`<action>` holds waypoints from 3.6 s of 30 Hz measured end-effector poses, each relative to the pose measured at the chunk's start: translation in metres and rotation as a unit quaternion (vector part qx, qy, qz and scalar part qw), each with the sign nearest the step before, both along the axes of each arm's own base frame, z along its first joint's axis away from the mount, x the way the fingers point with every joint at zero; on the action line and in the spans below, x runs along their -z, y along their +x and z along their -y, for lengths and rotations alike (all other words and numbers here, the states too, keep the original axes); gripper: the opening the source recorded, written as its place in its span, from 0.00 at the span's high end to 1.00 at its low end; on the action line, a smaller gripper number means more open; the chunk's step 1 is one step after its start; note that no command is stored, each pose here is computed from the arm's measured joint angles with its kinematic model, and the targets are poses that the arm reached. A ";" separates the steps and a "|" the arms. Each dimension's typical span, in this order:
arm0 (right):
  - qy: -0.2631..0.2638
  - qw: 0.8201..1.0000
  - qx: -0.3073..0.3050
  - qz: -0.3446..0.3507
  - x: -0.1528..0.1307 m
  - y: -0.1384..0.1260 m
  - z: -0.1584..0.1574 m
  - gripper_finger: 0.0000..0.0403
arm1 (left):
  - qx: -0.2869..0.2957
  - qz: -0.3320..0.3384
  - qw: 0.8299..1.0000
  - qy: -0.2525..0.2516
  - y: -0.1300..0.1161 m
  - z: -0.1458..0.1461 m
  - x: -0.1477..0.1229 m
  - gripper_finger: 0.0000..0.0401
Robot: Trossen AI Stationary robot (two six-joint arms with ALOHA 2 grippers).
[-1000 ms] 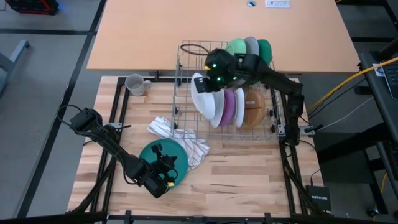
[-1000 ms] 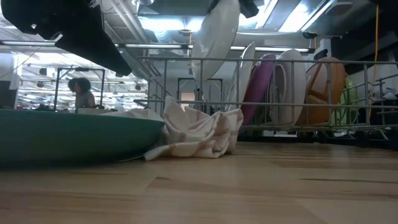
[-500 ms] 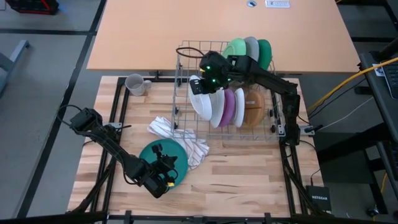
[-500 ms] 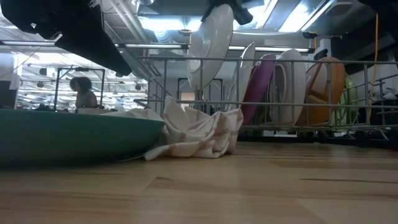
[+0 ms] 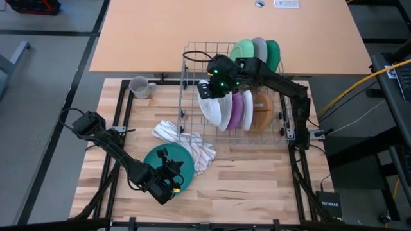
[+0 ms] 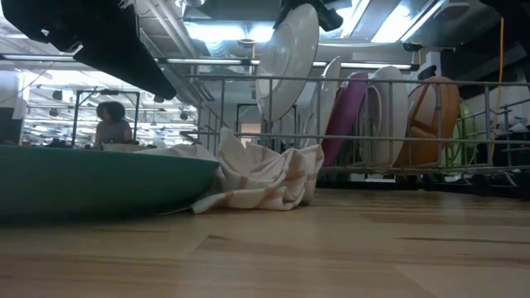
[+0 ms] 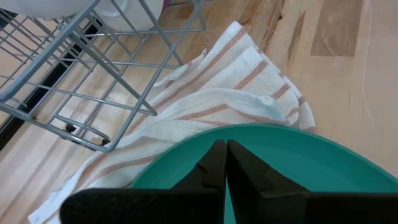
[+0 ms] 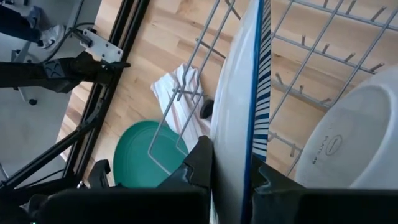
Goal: Sort dishes
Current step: Put the blue patterned plate into the dish rack
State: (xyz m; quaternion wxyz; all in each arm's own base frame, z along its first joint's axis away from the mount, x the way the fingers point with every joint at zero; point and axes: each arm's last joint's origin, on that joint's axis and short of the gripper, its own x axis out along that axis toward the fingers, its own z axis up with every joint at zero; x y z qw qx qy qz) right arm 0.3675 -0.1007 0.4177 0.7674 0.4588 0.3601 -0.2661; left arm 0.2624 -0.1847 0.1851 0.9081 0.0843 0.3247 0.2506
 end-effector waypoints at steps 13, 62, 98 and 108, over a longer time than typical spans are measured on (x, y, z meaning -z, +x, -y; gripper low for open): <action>-0.004 1.000 0.015 -0.008 0.003 0.001 0.001 0.94 | 0.001 0.000 1.000 0.000 0.000 0.000 0.000 0.99; -0.012 0.996 0.091 0.023 0.002 0.011 0.000 0.94 | 0.009 -0.004 1.000 -0.004 -0.002 0.004 0.000 0.99; -0.008 0.996 0.091 -0.011 0.020 0.025 -0.009 0.94 | 0.009 -0.005 1.000 -0.003 -0.003 0.003 0.001 0.99; 0.011 0.995 0.082 -0.050 0.042 0.037 -0.008 0.94 | 0.009 -0.005 1.000 -0.003 -0.003 0.003 0.001 0.99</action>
